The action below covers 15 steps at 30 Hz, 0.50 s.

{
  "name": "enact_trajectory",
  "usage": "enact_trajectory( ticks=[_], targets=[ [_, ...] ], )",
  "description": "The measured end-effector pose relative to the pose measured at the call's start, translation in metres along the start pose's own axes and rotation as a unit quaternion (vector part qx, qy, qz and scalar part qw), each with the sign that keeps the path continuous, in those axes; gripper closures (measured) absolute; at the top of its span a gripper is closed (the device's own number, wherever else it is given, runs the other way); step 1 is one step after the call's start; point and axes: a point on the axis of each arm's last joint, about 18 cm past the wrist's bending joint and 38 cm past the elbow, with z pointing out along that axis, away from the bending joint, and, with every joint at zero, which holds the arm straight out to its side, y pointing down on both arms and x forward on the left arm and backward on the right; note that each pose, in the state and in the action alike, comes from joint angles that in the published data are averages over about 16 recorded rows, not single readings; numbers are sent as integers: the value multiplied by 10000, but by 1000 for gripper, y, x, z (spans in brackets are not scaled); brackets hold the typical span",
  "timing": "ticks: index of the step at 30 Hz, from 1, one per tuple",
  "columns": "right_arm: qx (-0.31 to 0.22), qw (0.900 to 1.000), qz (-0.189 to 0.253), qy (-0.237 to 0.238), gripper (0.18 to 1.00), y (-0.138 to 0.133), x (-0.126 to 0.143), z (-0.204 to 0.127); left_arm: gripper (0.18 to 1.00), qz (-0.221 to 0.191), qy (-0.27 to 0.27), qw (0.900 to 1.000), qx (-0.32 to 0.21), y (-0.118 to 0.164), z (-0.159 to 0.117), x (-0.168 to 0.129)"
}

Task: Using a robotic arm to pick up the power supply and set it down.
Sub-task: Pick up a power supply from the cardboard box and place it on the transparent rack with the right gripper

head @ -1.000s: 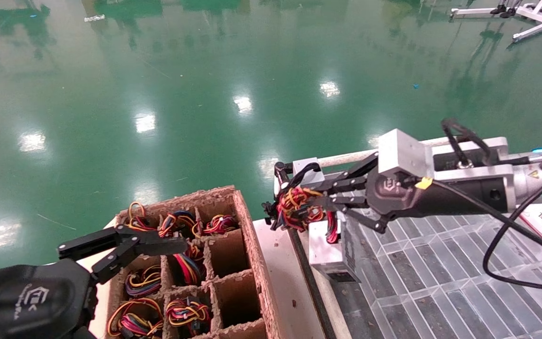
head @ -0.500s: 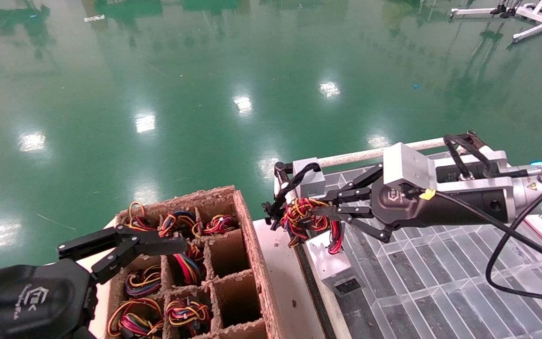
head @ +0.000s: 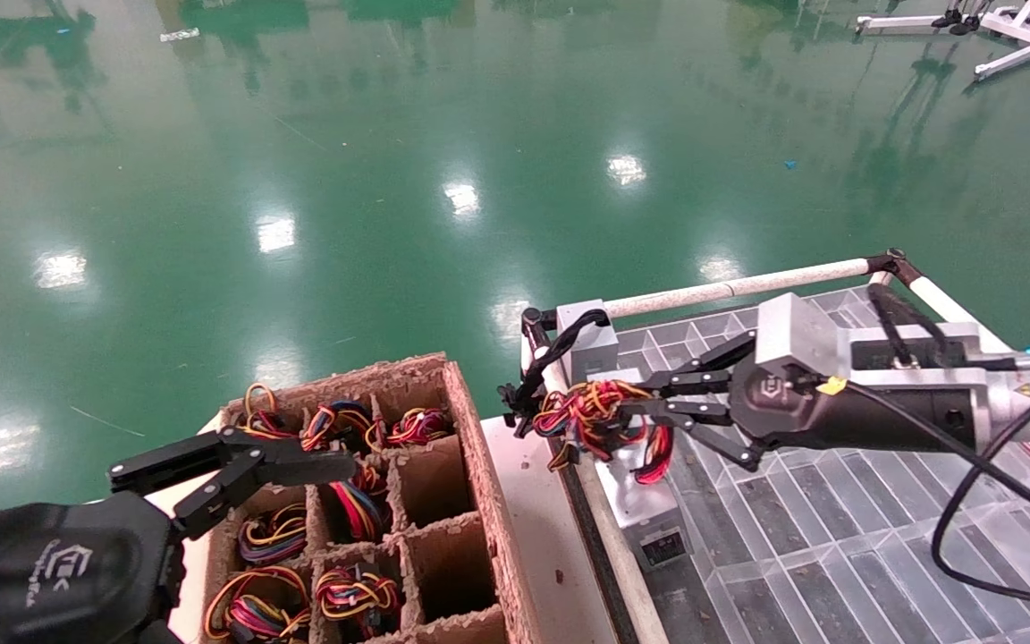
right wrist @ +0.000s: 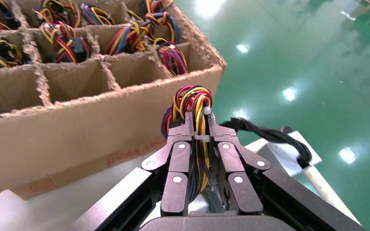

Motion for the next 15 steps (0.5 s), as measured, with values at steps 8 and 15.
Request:
enact_trajectory(
  ticks=[8, 15],
  targets=[
    [-68, 9998, 68, 197, 954, 10, 3, -15, 184, 0, 0, 10000, 0, 0, 0, 0],
    [-145, 9993, 113, 332, 954, 16, 5, -27, 184, 0, 0, 10000, 0, 0, 0, 0]
  ],
)
